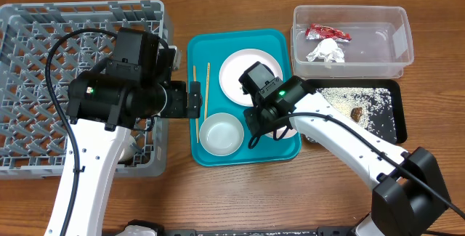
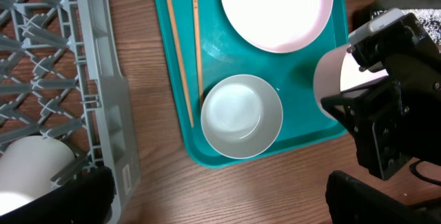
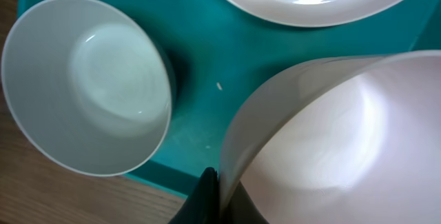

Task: Sort waste into correct bins and load items into the dishwasher
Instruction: 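Set the empty pink bowl back on the teal tray with the right gripper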

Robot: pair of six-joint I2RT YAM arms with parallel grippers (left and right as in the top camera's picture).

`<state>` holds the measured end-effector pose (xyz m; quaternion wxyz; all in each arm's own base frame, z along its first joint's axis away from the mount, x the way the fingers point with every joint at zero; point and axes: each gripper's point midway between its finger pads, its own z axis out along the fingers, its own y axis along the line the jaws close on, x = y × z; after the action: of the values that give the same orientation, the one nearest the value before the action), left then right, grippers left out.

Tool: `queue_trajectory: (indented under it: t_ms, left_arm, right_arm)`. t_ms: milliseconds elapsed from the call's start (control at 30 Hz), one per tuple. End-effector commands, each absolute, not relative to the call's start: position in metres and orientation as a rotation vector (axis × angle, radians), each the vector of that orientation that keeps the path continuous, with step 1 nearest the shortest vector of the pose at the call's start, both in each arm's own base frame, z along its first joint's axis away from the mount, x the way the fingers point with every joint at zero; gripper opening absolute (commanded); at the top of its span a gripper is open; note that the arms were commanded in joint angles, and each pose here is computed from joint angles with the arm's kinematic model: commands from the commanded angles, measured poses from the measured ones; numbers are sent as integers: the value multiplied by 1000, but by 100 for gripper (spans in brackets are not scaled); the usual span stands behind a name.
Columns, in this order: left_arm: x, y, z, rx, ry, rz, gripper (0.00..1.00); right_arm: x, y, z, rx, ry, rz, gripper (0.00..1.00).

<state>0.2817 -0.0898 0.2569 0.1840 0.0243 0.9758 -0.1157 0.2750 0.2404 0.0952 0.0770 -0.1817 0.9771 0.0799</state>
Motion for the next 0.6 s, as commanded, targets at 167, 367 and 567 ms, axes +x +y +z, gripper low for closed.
queue_trajectory:
  t_ms: [167,367,567]
  left_arm:
    - [283,-88,266,93,2712,-316,100]
    - [283,-88,266,93,2712,-316,100]
    - [283,-88,266,93,2712,-322,100]
  right_arm:
    - [275,243,98,-533,2919,273,67]
    - [281,248,116,-530,2890,294,63]
    - [297,255,178,-460,2772,391,61]
